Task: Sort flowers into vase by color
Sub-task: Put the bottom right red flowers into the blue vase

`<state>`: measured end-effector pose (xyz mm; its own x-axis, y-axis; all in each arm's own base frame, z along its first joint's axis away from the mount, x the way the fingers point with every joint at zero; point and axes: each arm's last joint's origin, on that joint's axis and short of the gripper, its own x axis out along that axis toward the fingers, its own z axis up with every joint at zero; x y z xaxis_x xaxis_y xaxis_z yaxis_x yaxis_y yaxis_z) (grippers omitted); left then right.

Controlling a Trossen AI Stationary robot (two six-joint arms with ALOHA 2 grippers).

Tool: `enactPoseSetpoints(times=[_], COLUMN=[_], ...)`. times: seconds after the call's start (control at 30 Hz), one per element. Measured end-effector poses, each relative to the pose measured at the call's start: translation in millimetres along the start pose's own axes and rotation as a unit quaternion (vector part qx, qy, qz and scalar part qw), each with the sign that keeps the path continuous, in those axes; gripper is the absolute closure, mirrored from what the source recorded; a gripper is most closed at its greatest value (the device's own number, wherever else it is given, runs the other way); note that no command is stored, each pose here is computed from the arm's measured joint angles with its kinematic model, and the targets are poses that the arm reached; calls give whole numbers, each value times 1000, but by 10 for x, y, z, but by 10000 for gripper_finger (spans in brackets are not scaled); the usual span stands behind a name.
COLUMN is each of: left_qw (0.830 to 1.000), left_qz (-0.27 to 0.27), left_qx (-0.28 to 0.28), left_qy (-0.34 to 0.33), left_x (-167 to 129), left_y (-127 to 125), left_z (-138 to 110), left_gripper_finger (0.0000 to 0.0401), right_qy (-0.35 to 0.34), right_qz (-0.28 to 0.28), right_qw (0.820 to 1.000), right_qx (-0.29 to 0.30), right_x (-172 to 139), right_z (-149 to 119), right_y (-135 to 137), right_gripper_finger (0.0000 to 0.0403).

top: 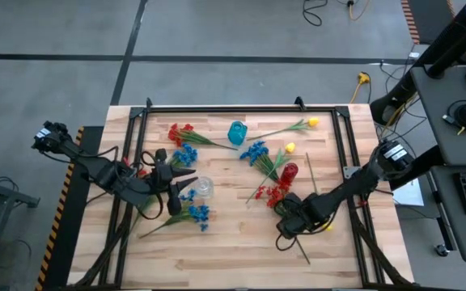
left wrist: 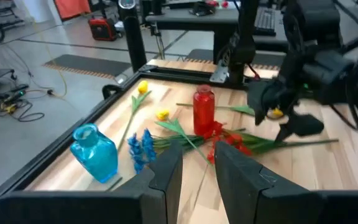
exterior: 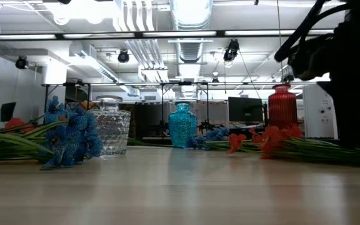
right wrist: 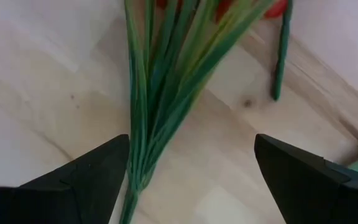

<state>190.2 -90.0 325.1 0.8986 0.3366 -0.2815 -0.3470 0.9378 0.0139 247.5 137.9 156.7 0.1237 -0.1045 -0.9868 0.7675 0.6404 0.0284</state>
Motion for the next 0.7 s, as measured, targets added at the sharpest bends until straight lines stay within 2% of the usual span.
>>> enactPoseSetpoints(times=[0.13,0.37,0.7], left_qw=[1000,1000,999], left_qz=[-1,4,20], left_qx=[-3,18,44], left_qy=[-4,13,15], left_x=[-10,28,67], left_y=[-6,-34,-60], left_z=[59,2,-29], left_gripper_finger=[323,323,323], right_qy=[-1,-4,-1], right_qz=[10,17,19], right_qw=[1000,1000,1000], right_qx=[-10,-21,-21], right_x=[67,210,242], right_z=[70,110,106], right_y=[39,111,132], right_gripper_finger=[83,126,244])
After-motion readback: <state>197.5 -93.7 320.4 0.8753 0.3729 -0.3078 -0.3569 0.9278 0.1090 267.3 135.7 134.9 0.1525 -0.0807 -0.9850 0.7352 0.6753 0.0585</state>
